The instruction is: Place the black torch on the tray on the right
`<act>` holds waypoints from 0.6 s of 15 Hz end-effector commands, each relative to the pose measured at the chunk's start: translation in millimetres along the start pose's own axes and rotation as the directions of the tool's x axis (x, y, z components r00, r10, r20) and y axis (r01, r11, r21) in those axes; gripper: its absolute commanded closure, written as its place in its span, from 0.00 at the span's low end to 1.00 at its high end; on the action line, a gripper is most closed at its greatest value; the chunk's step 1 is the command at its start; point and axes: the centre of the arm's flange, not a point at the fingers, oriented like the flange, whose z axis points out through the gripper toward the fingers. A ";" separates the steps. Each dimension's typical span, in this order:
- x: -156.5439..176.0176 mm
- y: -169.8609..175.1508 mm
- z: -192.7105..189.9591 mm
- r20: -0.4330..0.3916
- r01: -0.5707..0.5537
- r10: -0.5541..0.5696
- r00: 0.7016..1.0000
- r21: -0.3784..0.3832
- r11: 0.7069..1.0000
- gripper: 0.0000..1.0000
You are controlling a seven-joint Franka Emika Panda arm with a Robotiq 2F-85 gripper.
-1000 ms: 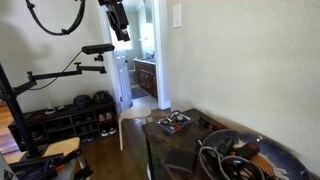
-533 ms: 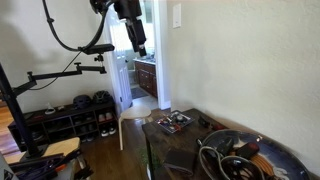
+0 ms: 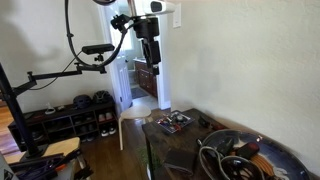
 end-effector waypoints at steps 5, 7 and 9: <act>6.0 -0.1 -0.6 -0.002 -0.008 0.008 1.000 0.000 1.000 0.00; 6.1 -0.1 -0.7 -0.002 -0.009 0.009 1.000 0.000 1.000 0.00; 13.6 3.6 7.2 0.001 -0.004 0.004 1.000 0.005 1.000 0.00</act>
